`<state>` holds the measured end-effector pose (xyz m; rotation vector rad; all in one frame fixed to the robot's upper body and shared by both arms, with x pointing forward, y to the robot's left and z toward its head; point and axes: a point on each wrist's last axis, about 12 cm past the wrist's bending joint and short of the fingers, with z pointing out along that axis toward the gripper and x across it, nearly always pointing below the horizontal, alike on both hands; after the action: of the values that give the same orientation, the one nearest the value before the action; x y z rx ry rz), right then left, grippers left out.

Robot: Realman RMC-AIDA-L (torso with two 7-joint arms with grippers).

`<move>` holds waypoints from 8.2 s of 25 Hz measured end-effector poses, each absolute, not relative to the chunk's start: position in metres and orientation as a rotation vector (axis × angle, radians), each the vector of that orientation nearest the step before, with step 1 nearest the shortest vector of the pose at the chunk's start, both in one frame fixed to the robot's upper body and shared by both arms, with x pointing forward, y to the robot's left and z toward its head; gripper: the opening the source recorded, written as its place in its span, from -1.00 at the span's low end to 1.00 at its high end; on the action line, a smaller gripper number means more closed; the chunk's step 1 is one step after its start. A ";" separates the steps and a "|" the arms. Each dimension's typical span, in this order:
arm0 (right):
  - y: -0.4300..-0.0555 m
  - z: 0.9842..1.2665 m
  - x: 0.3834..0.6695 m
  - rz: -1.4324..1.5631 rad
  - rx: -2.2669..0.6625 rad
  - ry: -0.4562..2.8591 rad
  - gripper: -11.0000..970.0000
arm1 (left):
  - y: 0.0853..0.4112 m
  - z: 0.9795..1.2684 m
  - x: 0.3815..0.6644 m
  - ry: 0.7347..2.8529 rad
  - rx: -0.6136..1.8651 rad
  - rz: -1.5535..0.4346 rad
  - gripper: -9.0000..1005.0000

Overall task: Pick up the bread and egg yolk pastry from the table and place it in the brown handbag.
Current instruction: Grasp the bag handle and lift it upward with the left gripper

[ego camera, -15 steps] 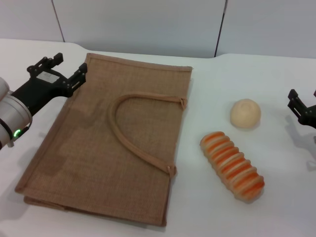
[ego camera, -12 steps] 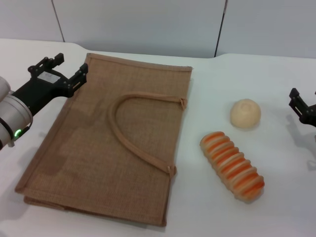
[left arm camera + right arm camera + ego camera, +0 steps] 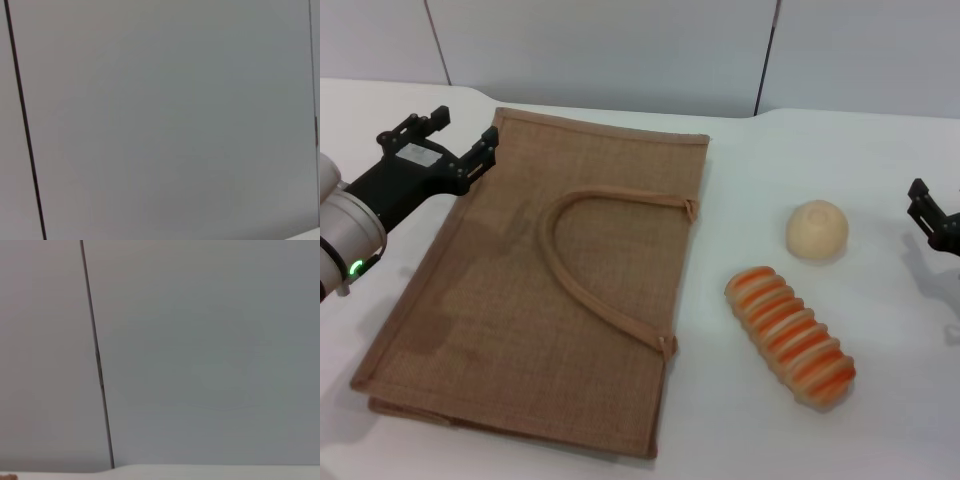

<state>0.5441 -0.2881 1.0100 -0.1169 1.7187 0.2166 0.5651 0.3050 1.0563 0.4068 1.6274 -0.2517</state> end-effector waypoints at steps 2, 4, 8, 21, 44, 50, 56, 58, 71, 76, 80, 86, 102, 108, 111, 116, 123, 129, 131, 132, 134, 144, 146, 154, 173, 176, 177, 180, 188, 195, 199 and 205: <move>-0.289 1.009 0.545 0.209 -0.117 1.732 0.50 | 0.305 1.057 0.565 1.629 0.403 -0.255 0.36; -0.290 1.008 0.547 0.203 -0.118 1.744 0.50 | 0.304 1.058 0.567 1.632 0.400 -0.272 0.36; -0.290 1.007 0.546 0.200 -0.116 1.750 0.50 | 0.297 1.064 0.575 1.648 0.432 -0.320 0.36; -0.290 1.009 0.549 0.199 -0.119 1.748 0.50 | 0.271 1.104 0.601 1.980 0.636 -0.430 0.31; -0.285 1.012 0.559 0.213 -0.136 1.765 0.50 | 0.280 1.136 0.633 2.342 0.723 -0.511 0.31; -0.283 1.012 0.563 0.212 -0.142 1.778 0.50 | 0.280 1.136 0.635 2.380 0.696 -0.529 0.31; -0.282 1.012 0.563 0.214 -0.143 1.777 0.50 | 0.284 1.137 0.640 2.426 0.663 -0.547 0.31; -0.282 1.013 0.564 0.215 -0.143 1.777 0.50 | 0.284 1.138 0.641 2.435 0.655 -0.549 0.31; -0.279 1.016 0.568 0.219 -0.152 1.768 0.50 | 0.271 1.139 0.648 2.491 0.749 -0.486 0.07; -0.279 1.016 0.568 0.220 -0.152 1.768 0.50 | 0.268 1.138 0.650 2.516 0.754 -0.468 0.06; -0.279 1.016 0.568 0.221 -0.152 1.767 0.50 | 0.267 1.138 0.651 2.536 0.747 -0.444 0.05; -0.278 1.016 0.569 0.222 -0.153 1.766 0.50 | 0.269 1.138 0.653 2.543 0.713 -0.415 0.03; -0.275 1.017 0.570 0.228 -0.158 1.764 0.49 | 0.255 1.129 0.656 2.537 0.722 -0.396 -0.02; -0.275 1.018 0.571 0.230 -0.159 1.761 0.49 | 0.252 1.126 0.657 2.535 0.722 -0.390 -0.03; -0.274 1.018 0.571 0.232 -0.160 1.759 0.49 | 0.252 1.127 0.658 2.532 0.721 -0.387 -0.04; -0.271 1.021 0.574 0.239 -0.169 1.753 0.49 | 0.252 1.127 0.659 2.530 0.708 -0.384 -0.06; -0.269 1.021 0.574 0.244 -0.170 1.747 0.49 | 0.253 1.126 0.658 2.531 0.697 -0.382 -0.07; -0.269 1.022 0.575 0.247 -0.173 1.745 0.49 | 0.252 1.124 0.658 2.538 0.695 -0.383 -0.09; -0.268 1.022 0.575 0.247 -0.174 1.745 0.49 | 0.251 1.123 0.659 2.543 0.694 -0.383 -0.10; -0.268 1.022 0.575 0.248 -0.175 1.745 0.49 | 0.251 1.123 0.659 2.543 0.694 -0.383 -0.10; -0.267 1.022 0.575 0.254 -0.185 1.745 0.49 | 0.251 1.123 0.659 2.544 0.694 -0.383 -0.11; -0.264 1.023 0.576 0.290 -0.196 1.749 0.49 | 0.248 1.120 0.661 2.529 0.696 -0.352 -0.11; -0.264 1.023 0.577 0.289 -0.197 1.749 0.49 | 0.247 1.119 0.662 2.522 0.694 -0.346 -0.18; -0.264 1.023 0.576 0.289 -0.201 1.750 0.49 | 0.242 1.115 0.662 2.504 0.695 -0.331 -0.30; -0.263 1.024 0.577 0.293 -0.211 1.745 0.49 | 0.227 1.109 0.663 2.479 0.701 -0.326 -0.48; -0.263 1.024 0.577 0.293 -0.212 1.745 0.48 | 0.225 1.108 0.663 2.483 0.702 -0.326 -0.51; -0.264 1.024 0.577 0.292 -0.213 1.745 0.48 | 0.225 1.107 0.663 2.485 0.701 -0.327 -0.53; -0.264 1.024 0.577 0.292 -0.214 1.745 0.48 | 0.225 1.106 0.663 2.486 0.700 -0.329 -0.57; -0.264 1.024 0.577 0.293 -0.217 1.745 0.38 | 0.225 1.107 0.663 2.486 0.693 -0.331 -0.63; -0.265 1.022 0.576 0.289 -0.213 1.753 0.35 | 0.230 1.111 0.665 2.477 0.674 -0.328 -0.73; -0.266 1.021 0.575 0.284 -0.212 1.759 0.34 | 0.232 1.122 0.669 2.449 0.703 -0.314 -0.74; -0.267 1.021 0.574 0.278 -0.214 1.764 0.32 | 0.231 1.157 0.672 2.367 0.766 -0.327 -0.74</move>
<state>0.5745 -0.2670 1.0205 -0.2140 1.7637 0.2777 0.6717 0.2309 1.1569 0.7662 2.3673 -0.3267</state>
